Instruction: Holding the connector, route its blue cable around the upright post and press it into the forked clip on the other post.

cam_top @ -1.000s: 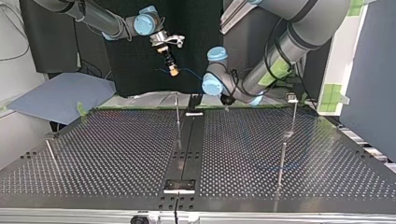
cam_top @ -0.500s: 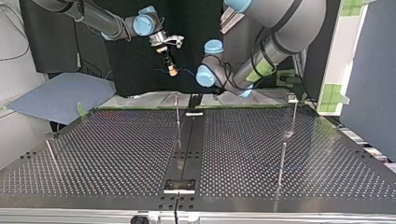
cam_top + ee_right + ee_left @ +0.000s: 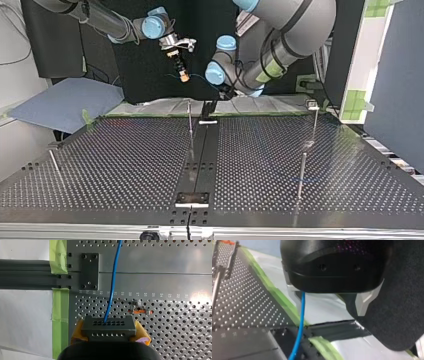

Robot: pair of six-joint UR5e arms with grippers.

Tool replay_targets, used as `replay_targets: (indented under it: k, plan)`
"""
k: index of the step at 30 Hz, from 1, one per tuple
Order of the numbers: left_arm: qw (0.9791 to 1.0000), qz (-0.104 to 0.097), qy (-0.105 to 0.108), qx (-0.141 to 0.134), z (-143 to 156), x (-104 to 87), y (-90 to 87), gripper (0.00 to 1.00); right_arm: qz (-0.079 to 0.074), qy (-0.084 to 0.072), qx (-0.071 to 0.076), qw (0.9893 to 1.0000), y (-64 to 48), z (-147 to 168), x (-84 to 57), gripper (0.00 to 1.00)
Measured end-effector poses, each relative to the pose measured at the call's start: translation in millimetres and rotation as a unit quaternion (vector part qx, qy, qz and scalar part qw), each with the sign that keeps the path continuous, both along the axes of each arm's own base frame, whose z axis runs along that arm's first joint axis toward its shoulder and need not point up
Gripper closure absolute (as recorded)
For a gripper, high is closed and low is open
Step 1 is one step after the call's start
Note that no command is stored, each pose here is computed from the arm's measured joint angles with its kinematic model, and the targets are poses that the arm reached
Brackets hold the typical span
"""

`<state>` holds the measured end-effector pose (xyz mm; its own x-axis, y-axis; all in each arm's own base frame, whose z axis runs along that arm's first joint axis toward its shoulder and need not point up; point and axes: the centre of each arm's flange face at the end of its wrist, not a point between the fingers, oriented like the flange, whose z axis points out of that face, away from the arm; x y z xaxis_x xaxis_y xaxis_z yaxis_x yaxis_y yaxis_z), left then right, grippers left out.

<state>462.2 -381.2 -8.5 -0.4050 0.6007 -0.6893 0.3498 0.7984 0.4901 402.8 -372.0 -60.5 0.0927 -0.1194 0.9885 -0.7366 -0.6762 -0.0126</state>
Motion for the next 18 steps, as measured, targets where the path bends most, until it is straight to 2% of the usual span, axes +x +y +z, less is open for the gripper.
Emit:
replay_targets:
  k: [7, 14, 18]
  plan:
    - [0.9989, -0.007, -0.007, -0.045, -4, -1.0, -10.4, 0.0, 0.001, 0.0, 0.0, 1.0, 0.1, 0, 0.1, 1.0]
    - [0.9949, -0.017, -0.01, -0.099, -4, -0.2, -21.4, 0.0, 0.001, -0.001, 0.001, 1.0, 0.0, 0, -0.1, 1.0]
    - [0.9927, -0.015, -0.008, -0.119, -4, -1.0, -23.9, 0.0, 0.001, -0.001, 0.001, 1.0, 0.1, 0, 0.0, 1.0]
